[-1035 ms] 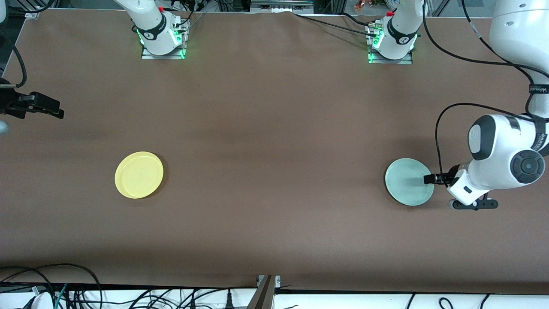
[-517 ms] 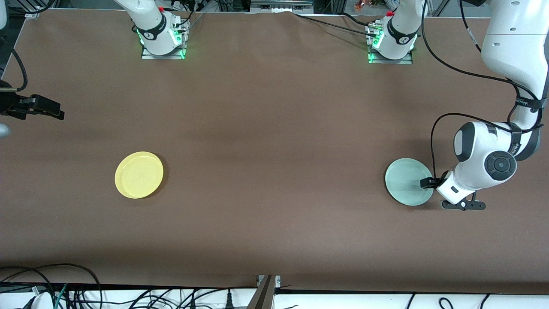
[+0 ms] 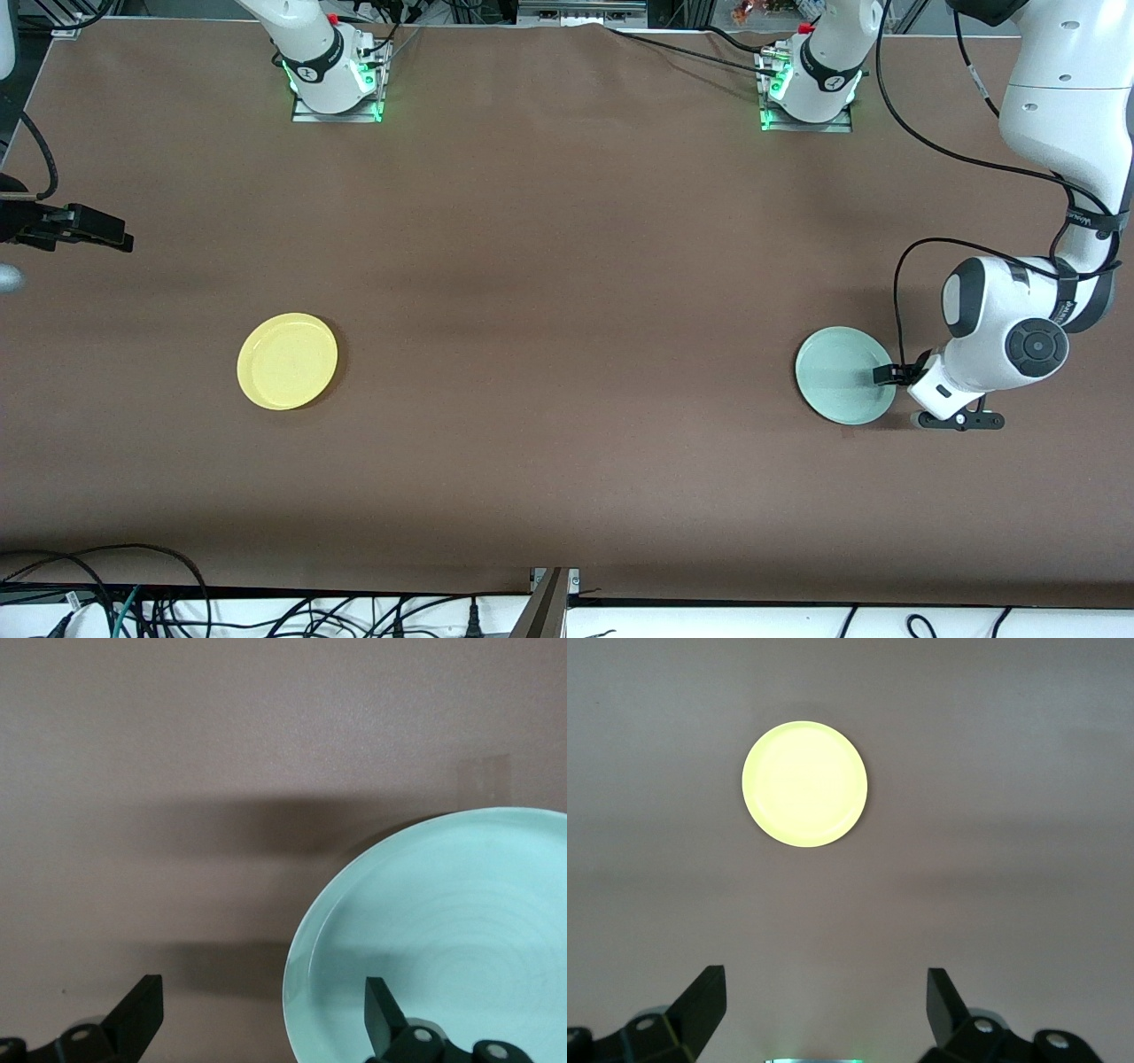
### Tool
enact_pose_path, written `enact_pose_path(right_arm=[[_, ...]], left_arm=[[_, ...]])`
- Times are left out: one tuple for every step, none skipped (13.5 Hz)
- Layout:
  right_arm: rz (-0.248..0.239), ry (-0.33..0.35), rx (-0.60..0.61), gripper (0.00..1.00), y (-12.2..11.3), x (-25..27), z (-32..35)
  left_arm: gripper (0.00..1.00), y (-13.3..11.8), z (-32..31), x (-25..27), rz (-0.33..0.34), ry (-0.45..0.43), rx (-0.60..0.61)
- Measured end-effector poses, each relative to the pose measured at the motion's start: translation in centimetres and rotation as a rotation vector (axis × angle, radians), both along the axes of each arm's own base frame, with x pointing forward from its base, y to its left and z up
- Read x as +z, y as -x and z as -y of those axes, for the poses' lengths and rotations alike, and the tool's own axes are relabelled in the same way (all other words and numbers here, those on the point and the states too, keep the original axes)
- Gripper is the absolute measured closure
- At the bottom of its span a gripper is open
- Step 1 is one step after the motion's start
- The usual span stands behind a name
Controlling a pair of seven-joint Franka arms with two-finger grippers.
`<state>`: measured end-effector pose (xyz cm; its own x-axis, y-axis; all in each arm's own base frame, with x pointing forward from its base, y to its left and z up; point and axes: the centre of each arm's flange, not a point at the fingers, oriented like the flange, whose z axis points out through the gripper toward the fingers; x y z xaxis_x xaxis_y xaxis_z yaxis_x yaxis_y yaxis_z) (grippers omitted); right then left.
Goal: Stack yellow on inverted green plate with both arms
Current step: 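Grasp the green plate rim with the left gripper while the right gripper advances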
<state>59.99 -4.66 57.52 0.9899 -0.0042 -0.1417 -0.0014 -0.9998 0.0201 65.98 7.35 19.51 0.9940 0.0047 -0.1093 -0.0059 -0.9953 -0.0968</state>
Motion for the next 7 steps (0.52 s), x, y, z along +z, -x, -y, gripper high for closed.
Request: enact_pose_path(right_arm=[[-0.001, 0.0, 0.0, 0.0, 0.0, -0.1, 0.0], [-0.003, 0.0, -0.001, 0.0, 0.0, -0.1, 0.1], [-0.006, 0.0, -0.001, 0.0, -0.1, -0.3, 0.1], [-0.011, 0.0, -0.004, 0.0, -0.1, -0.5, 0.2], [-0.016, 0.0, -0.009, 0.0, -0.2, -0.7, 0.6], [-0.02, 0.001, -0.016, 0.0, -0.2, -1.0, 0.9], [-0.024, 0.001, -0.02, 0.0, -0.3, -1.3, 1.2]], left_arm=[[0.0, 0.1, 0.0, -0.3, -0.005, 0.001, 0.0], [0.0, 0.2, 0.1, -0.5, -0.009, 0.002, 0.0], [0.04, 0.2, 0.1, -0.6, -0.01, 0.003, -0.001], [0.04, 0.3, 0.2, -0.6, -0.011, 0.003, -0.002], [0.14, 0.3, 0.2, -0.6, -0.011, 0.003, -0.002], [0.22, 0.3, 0.2, -0.6, -0.012, 0.004, -0.002], [0.22, 0.3, 0.2, -0.7, -0.013, 0.004, -0.002]])
